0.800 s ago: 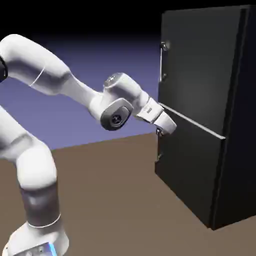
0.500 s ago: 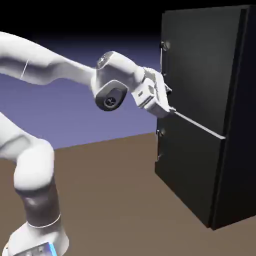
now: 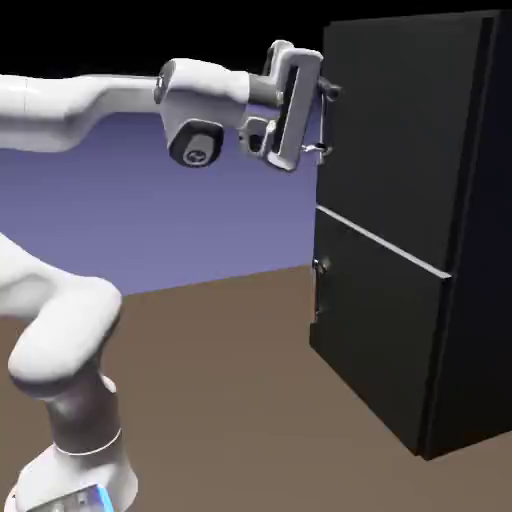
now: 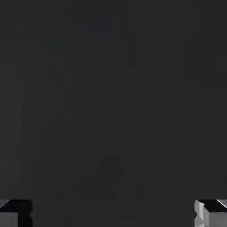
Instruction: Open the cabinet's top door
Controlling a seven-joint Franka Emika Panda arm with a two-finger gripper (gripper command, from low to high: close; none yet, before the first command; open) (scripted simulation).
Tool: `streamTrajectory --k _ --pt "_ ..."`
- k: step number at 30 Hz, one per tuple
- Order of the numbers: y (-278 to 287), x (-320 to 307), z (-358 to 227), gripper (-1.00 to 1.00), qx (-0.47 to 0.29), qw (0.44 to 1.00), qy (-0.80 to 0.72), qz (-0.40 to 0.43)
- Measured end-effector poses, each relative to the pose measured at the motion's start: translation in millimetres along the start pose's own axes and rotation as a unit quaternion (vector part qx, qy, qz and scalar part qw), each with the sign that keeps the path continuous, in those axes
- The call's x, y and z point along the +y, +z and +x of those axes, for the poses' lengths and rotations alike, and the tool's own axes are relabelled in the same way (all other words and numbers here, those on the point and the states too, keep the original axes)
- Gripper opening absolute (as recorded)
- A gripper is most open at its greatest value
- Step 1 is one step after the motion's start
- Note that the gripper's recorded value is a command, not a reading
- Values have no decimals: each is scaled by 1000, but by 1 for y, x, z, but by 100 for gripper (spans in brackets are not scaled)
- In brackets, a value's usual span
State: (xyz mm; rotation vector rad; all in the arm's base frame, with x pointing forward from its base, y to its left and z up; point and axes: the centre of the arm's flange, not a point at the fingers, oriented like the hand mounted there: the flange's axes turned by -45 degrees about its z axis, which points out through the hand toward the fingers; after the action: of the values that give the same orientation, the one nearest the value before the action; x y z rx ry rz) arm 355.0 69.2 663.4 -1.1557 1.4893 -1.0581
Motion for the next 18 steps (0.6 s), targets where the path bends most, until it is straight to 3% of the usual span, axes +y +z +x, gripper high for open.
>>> streamTrajectory --k 9,18 --pt "-5 6 -60 0 -30 960 274 53" --pt "19 50 -118 0 -70 849 521 59"
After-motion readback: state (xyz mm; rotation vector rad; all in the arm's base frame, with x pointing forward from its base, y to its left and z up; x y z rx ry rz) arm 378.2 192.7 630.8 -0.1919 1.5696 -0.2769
